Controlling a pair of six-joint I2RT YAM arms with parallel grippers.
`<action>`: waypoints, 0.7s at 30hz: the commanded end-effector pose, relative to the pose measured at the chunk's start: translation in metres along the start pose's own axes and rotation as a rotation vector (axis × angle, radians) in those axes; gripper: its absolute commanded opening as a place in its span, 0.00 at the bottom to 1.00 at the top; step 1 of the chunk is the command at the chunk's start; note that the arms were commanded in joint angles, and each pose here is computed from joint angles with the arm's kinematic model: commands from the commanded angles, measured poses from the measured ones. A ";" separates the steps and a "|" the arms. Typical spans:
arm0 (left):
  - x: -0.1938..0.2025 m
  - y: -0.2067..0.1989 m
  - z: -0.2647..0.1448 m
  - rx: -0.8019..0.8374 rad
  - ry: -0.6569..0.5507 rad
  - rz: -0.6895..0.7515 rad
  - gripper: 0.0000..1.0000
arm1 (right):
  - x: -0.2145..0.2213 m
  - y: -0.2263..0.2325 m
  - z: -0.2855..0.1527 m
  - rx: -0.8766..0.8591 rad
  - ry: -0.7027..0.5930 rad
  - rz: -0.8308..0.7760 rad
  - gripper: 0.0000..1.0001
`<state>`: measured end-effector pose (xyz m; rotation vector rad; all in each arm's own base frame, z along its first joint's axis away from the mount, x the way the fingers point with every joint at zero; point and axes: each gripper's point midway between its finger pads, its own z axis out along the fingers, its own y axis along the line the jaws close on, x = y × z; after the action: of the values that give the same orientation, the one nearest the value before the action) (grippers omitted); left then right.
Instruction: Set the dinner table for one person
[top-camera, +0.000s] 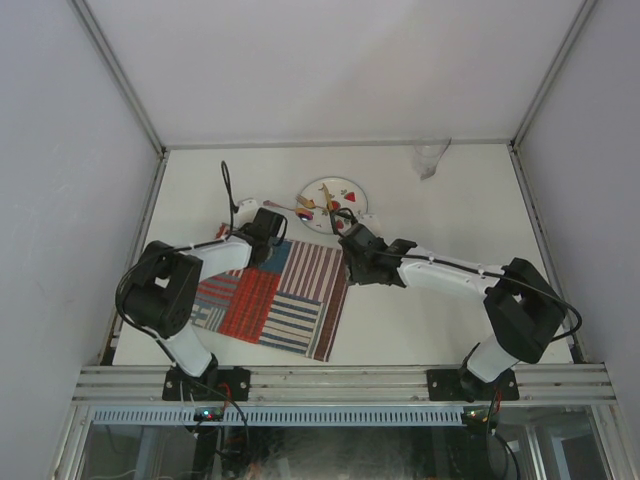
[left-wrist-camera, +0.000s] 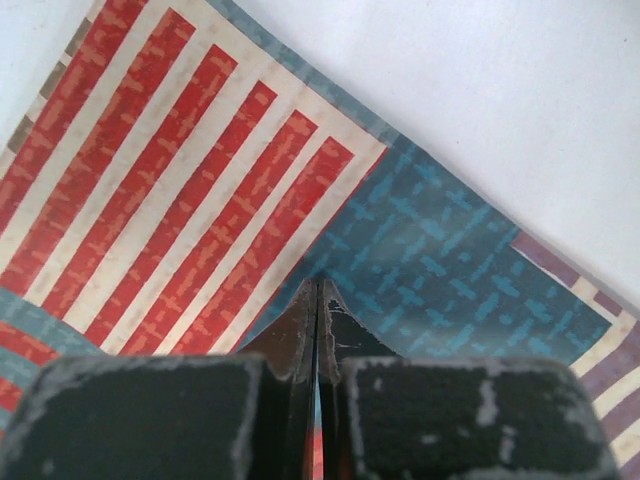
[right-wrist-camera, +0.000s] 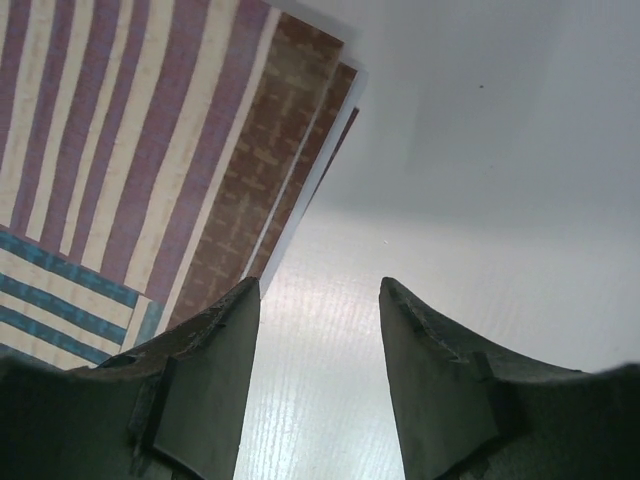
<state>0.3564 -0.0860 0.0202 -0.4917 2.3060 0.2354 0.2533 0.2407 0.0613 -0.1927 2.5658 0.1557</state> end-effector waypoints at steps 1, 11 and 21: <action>-0.014 0.000 -0.014 -0.033 -0.015 0.118 0.00 | -0.002 0.022 0.006 -0.085 -0.024 0.000 0.52; -0.033 0.021 -0.052 -0.057 -0.091 0.137 0.23 | 0.013 0.043 0.037 -0.130 0.022 0.001 0.52; 0.002 0.024 -0.035 -0.041 -0.027 0.086 0.13 | 0.007 0.058 0.064 -0.173 0.071 0.000 0.11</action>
<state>0.3249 -0.0782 0.0448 -0.3437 2.3346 0.3672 0.2584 0.2880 0.0128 -0.2548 2.6201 0.2976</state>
